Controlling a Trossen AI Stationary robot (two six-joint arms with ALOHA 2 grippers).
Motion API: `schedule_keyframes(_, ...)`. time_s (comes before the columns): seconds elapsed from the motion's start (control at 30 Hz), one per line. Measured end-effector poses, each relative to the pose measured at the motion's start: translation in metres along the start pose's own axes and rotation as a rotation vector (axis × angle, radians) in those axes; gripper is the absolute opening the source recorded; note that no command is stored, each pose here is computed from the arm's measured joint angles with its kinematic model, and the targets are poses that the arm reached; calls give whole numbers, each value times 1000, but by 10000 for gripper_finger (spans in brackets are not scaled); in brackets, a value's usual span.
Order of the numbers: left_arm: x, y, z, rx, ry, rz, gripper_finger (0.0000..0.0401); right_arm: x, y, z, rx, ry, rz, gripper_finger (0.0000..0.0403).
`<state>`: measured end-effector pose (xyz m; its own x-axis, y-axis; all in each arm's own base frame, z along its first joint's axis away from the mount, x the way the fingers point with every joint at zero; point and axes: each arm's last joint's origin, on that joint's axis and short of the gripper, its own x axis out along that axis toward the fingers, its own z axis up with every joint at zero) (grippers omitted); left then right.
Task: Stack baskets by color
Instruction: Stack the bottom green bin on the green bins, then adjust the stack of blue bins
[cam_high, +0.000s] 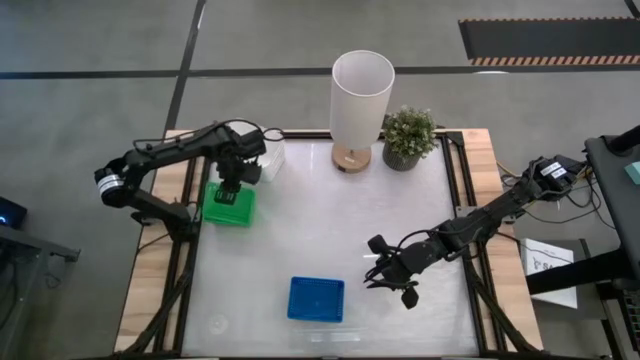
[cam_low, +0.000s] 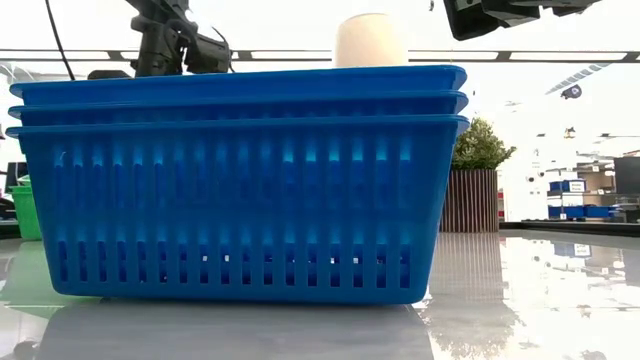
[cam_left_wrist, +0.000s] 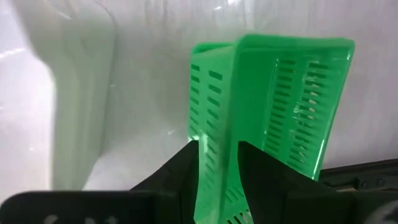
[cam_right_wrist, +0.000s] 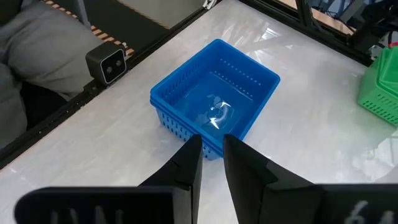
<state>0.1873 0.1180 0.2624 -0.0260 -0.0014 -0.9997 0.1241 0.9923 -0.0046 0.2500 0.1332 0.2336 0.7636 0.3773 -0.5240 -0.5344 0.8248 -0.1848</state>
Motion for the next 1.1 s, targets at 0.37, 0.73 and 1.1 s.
schedule_keyframes(0.37,25,-9,-5,15,48,-40,95,0,0,0,0,0,0,57)
schedule_keyframes(0.73,11,-17,-4,29,5,24,96,0,-1,0,-7,0,-2,57)
schedule_keyframes(1.1,-8,-24,0,-21,32,218,96,0,0,0,-7,-1,-2,57)
